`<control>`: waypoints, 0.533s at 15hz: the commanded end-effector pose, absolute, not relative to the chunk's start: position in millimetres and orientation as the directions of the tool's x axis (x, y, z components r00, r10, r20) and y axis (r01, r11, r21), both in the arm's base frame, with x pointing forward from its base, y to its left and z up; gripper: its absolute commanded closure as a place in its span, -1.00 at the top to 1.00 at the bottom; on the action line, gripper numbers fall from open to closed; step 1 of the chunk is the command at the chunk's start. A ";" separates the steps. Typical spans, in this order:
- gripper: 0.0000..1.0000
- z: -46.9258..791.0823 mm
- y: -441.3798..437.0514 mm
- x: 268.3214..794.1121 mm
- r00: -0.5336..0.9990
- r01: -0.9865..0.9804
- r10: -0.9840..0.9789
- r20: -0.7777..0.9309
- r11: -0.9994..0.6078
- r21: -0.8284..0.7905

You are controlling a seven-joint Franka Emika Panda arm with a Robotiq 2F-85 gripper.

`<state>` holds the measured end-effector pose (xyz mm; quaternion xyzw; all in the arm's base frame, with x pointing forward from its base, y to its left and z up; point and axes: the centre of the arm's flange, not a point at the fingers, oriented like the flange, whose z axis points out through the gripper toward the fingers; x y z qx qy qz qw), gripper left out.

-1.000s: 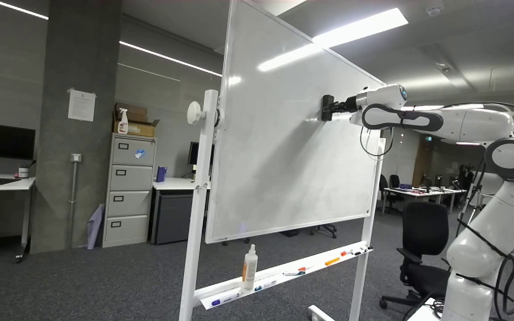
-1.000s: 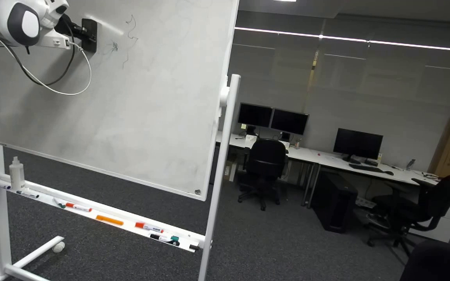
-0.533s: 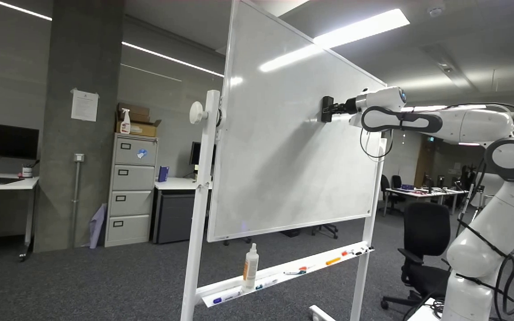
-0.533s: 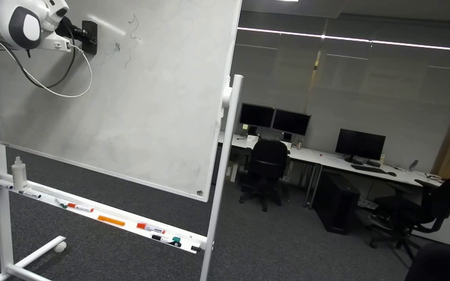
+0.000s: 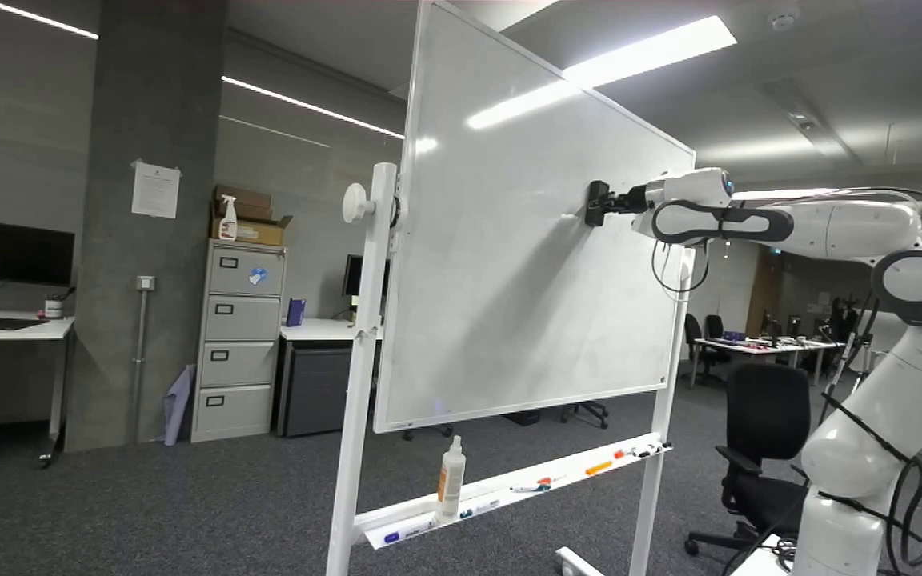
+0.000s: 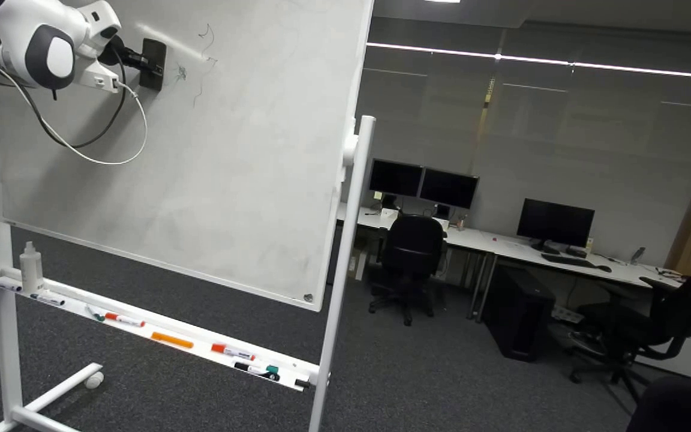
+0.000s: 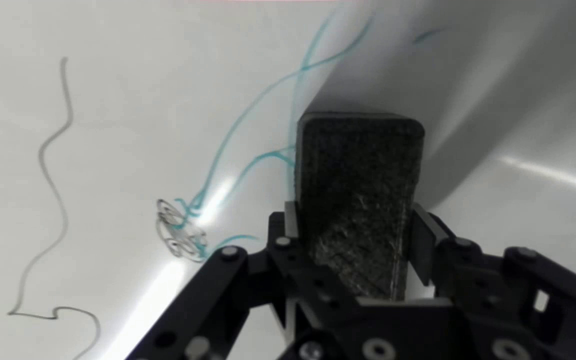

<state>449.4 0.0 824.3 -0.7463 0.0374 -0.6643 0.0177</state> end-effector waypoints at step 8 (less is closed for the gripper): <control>-0.41 763.9 -164.2 487.6 0.117 -0.311 -0.269 0.956 -0.924 -0.222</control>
